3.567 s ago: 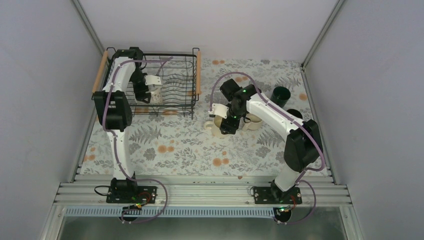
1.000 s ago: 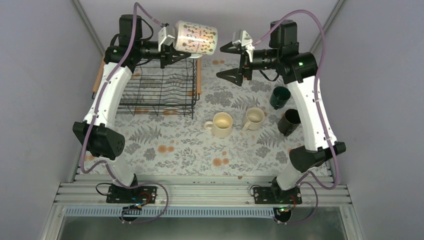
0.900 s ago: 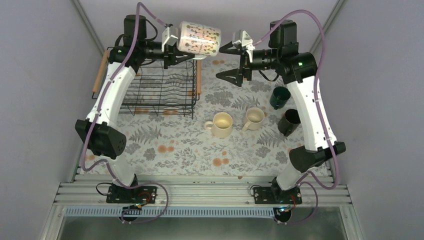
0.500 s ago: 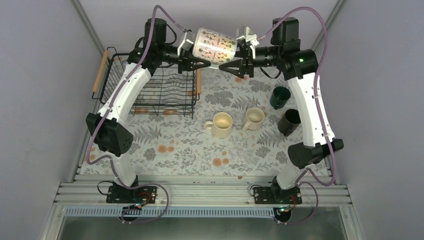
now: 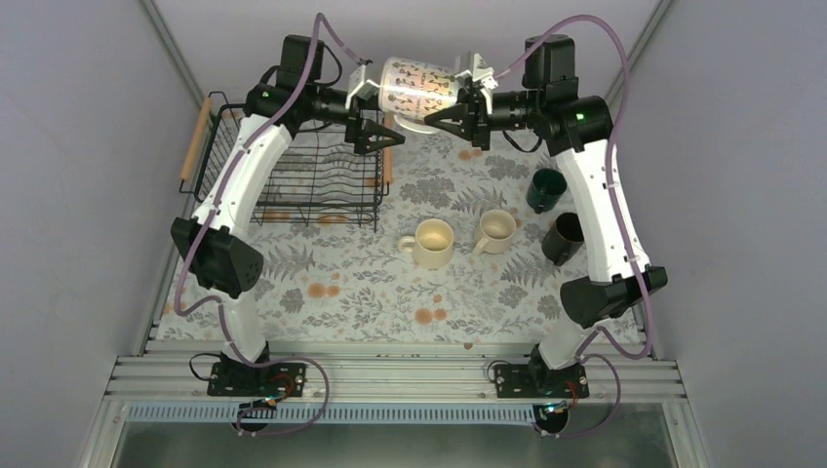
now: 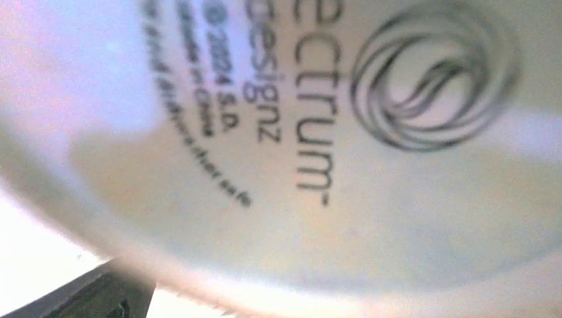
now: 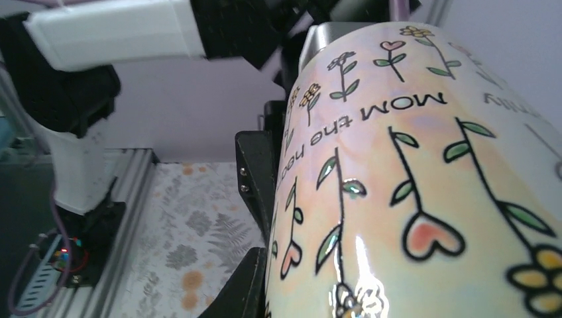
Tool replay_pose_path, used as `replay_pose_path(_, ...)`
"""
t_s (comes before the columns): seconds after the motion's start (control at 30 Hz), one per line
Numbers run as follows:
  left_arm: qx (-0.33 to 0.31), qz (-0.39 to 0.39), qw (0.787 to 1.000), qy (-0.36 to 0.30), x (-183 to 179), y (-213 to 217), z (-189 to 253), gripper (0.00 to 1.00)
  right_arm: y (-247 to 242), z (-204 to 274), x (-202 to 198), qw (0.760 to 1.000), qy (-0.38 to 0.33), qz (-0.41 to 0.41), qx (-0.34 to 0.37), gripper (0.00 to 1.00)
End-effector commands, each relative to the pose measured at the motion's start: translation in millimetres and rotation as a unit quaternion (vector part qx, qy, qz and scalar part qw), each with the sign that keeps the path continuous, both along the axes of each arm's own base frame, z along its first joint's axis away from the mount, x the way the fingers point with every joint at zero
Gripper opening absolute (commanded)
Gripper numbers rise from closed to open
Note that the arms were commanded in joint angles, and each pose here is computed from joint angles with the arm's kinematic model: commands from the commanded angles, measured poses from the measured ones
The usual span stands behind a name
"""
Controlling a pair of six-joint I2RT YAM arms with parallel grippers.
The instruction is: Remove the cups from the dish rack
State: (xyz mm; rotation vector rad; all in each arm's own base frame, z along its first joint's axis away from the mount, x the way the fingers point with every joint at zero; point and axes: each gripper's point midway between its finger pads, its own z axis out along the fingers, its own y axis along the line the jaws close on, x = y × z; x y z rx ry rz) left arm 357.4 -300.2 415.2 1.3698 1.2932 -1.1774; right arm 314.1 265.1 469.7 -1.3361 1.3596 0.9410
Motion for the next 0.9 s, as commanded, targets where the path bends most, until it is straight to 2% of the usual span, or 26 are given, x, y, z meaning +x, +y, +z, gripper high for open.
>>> replay_pose_path(0.0,0.121,0.077,0.987,-0.07,23,24,-34,1.0,-16,-21,52,0.99,-0.04,-0.123,-0.051,0.03)
replay_pose_path(0.1,0.237,0.187,0.949,-0.088,62,63,-68,1.0,-26,-54,82,0.978,-0.019,-0.178,-0.108,0.03)
replay_pose_path(0.23,0.357,0.306,0.873,-0.126,93,129,-91,1.0,-43,-112,119,0.95,0.016,-0.237,-0.203,0.03)
replay_pose_path(0.33,0.396,0.389,0.817,-0.156,105,173,-83,1.0,-55,-152,137,0.928,0.037,-0.259,-0.265,0.03)
replay_pose_path(0.37,0.404,0.425,0.794,-0.164,110,188,-76,1.0,-62,-167,145,0.916,0.041,-0.271,-0.293,0.03)
replay_pose_path(0.4,0.422,0.463,0.76,-0.175,113,206,-69,1.0,-65,-185,152,0.906,0.051,-0.277,-0.316,0.03)
replay_pose_path(0.47,0.436,0.503,0.719,-0.203,112,227,-56,1.0,-73,-206,162,0.89,0.06,-0.289,-0.349,0.03)
replay_pose_path(0.53,0.423,0.552,0.683,-0.226,110,245,-35,1.0,-79,-231,167,0.872,0.072,-0.295,-0.384,0.03)
replay_pose_path(0.63,0.394,0.603,0.648,-0.248,100,270,-12,1.0,-92,-273,175,0.838,0.092,-0.306,-0.443,0.03)
replay_pose_path(0.7,0.353,0.647,0.623,-0.261,91,288,10,1.0,-96,-294,174,0.823,0.11,-0.301,-0.469,0.03)
replay_pose_path(0.83,0.272,0.708,0.586,-0.284,60,308,37,1.0,-103,-319,173,0.803,0.119,-0.295,-0.505,0.03)
replay_pose_path(0.87,0.258,0.718,0.584,-0.277,57,311,39,1.0,-103,-323,172,0.8,0.118,-0.292,-0.512,0.03)
